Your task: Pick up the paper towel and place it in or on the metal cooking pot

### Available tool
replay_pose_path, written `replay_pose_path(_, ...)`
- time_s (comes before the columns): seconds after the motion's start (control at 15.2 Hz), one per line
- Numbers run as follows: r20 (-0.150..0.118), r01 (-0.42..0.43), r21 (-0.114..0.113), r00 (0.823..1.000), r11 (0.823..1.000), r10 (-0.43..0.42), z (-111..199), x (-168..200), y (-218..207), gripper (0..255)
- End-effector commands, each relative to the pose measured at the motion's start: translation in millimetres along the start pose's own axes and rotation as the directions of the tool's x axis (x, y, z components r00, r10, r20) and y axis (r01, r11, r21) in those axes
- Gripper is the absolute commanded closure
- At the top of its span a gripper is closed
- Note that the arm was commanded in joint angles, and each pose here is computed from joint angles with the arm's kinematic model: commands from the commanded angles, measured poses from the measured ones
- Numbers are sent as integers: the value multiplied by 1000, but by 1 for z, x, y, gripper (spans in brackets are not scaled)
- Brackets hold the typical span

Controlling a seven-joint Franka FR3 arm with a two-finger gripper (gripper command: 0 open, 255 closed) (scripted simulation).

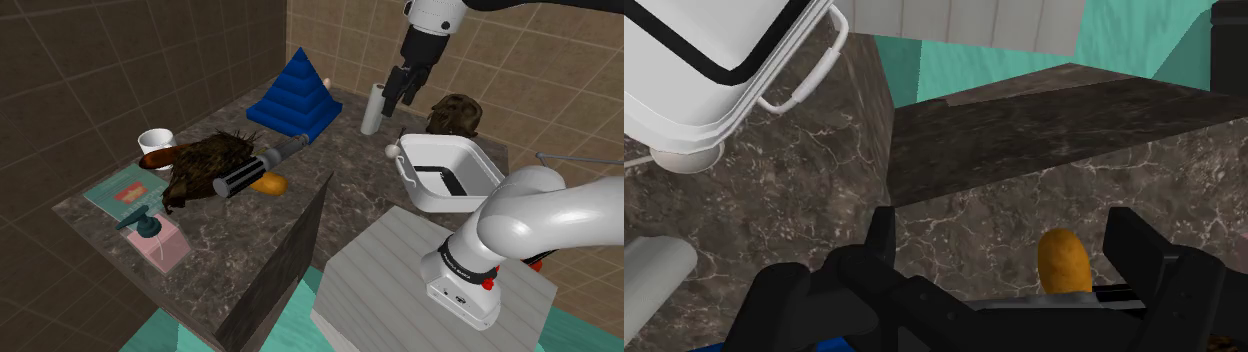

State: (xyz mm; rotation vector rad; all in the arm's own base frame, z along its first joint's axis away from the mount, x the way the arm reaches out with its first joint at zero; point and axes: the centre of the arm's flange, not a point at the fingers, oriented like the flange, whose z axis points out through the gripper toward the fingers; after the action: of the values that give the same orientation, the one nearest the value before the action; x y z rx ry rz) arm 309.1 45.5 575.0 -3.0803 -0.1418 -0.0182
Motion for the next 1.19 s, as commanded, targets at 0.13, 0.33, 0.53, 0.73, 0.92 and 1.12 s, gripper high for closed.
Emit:
replay_pose_path(0.13, -1, 7, -6, 1000, 1000, -7, 8, 13, 21, 0)
replay_pose_path(0.33, -2, 18, -16, 1000, 1000, -18, 19, 32, 52, 0)
replay_pose_path(0.53, -4, 28, -25, 1000, 999, -28, 30, 51, 83, 0)
replay_pose_path(0.73, -5, 39, -34, 999, 999, -39, 41, 71, 114, 0)
replay_pose_path(0.92, -6, 49, -44, 999, 998, -50, 52, 91, 145, 0)
replay_pose_path(1.12, -7, 60, -53, 998, 997, -60, 62, 111, 176, 0)
